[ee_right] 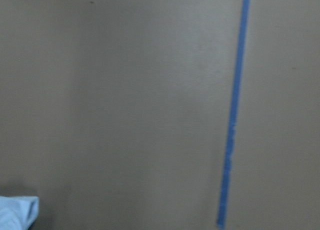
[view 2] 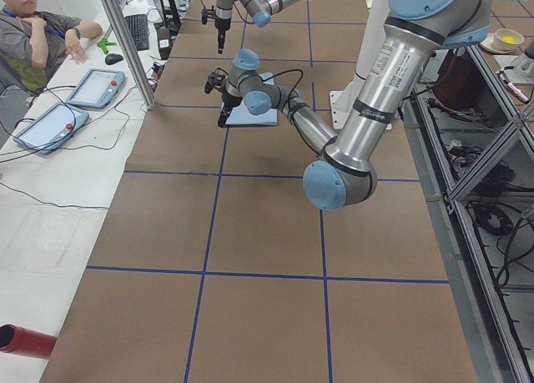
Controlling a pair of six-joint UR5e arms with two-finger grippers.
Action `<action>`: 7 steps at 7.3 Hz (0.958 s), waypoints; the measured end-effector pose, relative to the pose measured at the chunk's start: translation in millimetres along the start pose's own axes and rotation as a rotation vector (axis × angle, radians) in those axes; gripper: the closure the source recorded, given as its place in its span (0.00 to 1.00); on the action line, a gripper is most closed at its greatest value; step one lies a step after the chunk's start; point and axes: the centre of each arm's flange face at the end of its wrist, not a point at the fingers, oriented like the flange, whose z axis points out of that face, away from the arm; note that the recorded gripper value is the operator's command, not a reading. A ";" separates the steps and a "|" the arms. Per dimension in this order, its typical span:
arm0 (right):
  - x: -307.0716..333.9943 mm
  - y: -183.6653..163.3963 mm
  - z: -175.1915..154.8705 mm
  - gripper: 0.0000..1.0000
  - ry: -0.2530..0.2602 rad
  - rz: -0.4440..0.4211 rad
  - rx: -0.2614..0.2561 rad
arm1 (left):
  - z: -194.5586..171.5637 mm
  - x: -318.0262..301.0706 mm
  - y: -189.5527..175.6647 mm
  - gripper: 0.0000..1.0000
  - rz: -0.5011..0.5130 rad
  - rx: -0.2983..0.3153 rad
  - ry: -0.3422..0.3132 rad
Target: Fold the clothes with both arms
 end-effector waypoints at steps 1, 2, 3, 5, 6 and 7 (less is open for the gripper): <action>61.8 11.3 -23.5 0.00 0.005 -0.050 -0.027 | -31.5 -45.0 11.8 0.00 0.060 -0.015 -0.024; 129.7 27.8 -47.1 0.00 0.004 -0.091 -0.047 | -63.6 -100.4 24.6 0.00 0.116 -0.031 -0.046; 198.2 46.7 -70.6 0.00 -0.015 -0.106 -0.058 | -93.3 -157.8 34.8 0.00 0.174 -0.042 -0.071; 320.0 102.4 -103.9 0.00 -0.037 -0.075 -0.064 | -142.5 -281.9 57.9 0.00 0.266 -0.078 -0.143; 362.5 140.1 -101.4 0.00 -0.032 -0.036 -0.081 | -150.2 -337.0 77.9 0.00 0.236 -0.119 -0.169; 396.2 185.6 -87.9 0.00 -0.024 0.006 -0.109 | -142.7 -383.1 101.9 0.00 0.170 -0.173 -0.174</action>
